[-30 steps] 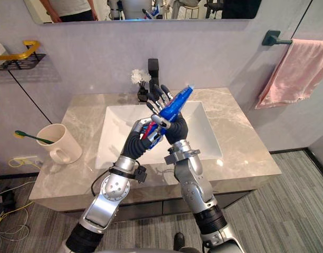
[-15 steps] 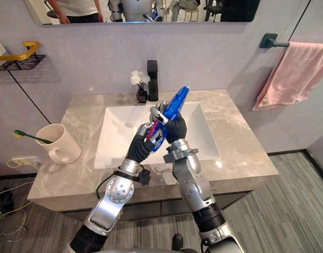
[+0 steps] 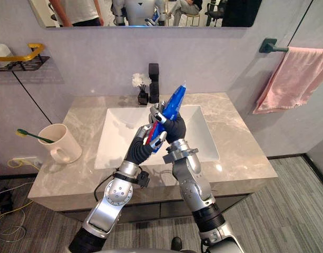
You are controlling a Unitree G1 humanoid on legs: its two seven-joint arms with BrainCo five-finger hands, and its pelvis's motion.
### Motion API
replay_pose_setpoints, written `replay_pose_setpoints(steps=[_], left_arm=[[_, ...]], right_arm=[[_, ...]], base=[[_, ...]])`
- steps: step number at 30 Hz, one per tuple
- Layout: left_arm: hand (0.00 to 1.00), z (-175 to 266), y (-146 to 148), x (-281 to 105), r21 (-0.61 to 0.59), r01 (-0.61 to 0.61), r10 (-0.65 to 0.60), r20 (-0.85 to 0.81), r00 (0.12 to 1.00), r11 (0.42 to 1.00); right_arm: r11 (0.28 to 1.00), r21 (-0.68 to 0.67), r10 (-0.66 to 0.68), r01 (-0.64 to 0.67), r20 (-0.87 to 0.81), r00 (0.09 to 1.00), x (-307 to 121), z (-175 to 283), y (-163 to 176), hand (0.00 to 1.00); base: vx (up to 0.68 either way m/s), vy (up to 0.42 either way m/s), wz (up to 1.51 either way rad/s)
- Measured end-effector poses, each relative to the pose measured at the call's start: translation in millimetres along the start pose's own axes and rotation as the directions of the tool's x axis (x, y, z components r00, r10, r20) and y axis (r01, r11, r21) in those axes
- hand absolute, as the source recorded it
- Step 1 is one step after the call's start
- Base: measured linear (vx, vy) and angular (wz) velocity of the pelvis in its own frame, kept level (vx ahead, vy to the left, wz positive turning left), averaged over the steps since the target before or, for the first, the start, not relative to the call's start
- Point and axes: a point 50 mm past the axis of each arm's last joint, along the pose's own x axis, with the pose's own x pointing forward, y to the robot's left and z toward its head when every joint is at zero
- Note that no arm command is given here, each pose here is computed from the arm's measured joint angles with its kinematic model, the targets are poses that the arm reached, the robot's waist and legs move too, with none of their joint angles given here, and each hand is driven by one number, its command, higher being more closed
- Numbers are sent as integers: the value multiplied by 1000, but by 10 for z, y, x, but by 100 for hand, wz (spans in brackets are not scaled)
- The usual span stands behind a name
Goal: Organize washtable
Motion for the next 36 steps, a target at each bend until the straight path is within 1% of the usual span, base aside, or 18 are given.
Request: replay_pose_setpoints(steps=[4,8,11,13,14,16,17,18,23,28,29,30,32,33,34,36], left_arm=[[0,60,82,-17,21,0,0,24,1000,1000],[0,109,218,-40,103,-14,9,54,999,995],[0,139,325,-85,132,-45,37,62,997,990],[0,202,691,-113,167,-245,232,92,968,955],[0,321,985,-167,194,-415,389,155,908,889],[0,487,1226,-258,204,-551,500,253,828,809],[0,539,1240,-285,196,-559,500,282,819,806],[0,546,1238,-295,198,-557,496,287,820,806],[0,507,1231,-326,205,-553,499,262,826,808],[0,476,1293,-388,236,-572,522,246,817,785],[0,460,1330,-426,254,-584,536,236,811,771],[0,444,1393,-478,279,-606,561,230,795,745],[0,435,1455,-527,301,-630,588,228,776,716],[0,418,1535,-609,331,-658,623,218,751,676],[0,410,1568,-649,342,-672,642,214,736,657],[0,377,1695,-826,376,-725,719,188,669,576]], right_arm=[[999,-2,43,-43,15,999,39,30,59,100],[997,9,71,-71,24,997,77,31,109,100],[996,4,86,-86,33,996,106,35,144,100],[1000,-18,23,-22,45,999,33,87,-2,100],[998,-41,-52,54,53,997,-59,139,-163,100],[984,-86,-151,157,72,986,-206,254,-384,100],[973,-112,-191,201,91,977,-252,338,-478,100],[970,-117,-201,212,98,975,-258,360,-497,100],[969,-126,-200,212,104,974,-261,381,-504,100],[968,-135,-199,212,105,974,-262,387,-504,100],[968,-135,-200,213,106,974,-262,389,-504,100],[966,-138,-203,218,111,973,-266,403,-514,100],[964,-143,-206,222,118,971,-270,421,-522,100],[962,-149,-210,228,130,969,-281,454,-530,100],[961,-152,-210,230,139,968,-293,477,-527,100],[957,-162,-213,241,176,961,-345,570,-520,100]], base=[[0,0,0],[1,4,1],[9,12,7],[-4,6,7],[0,0,0],[11,11,2],[20,22,5],[31,24,4],[19,2,-3],[0,0,0],[0,0,0],[0,0,0],[0,0,0],[0,0,0],[0,0,0],[0,0,0]])
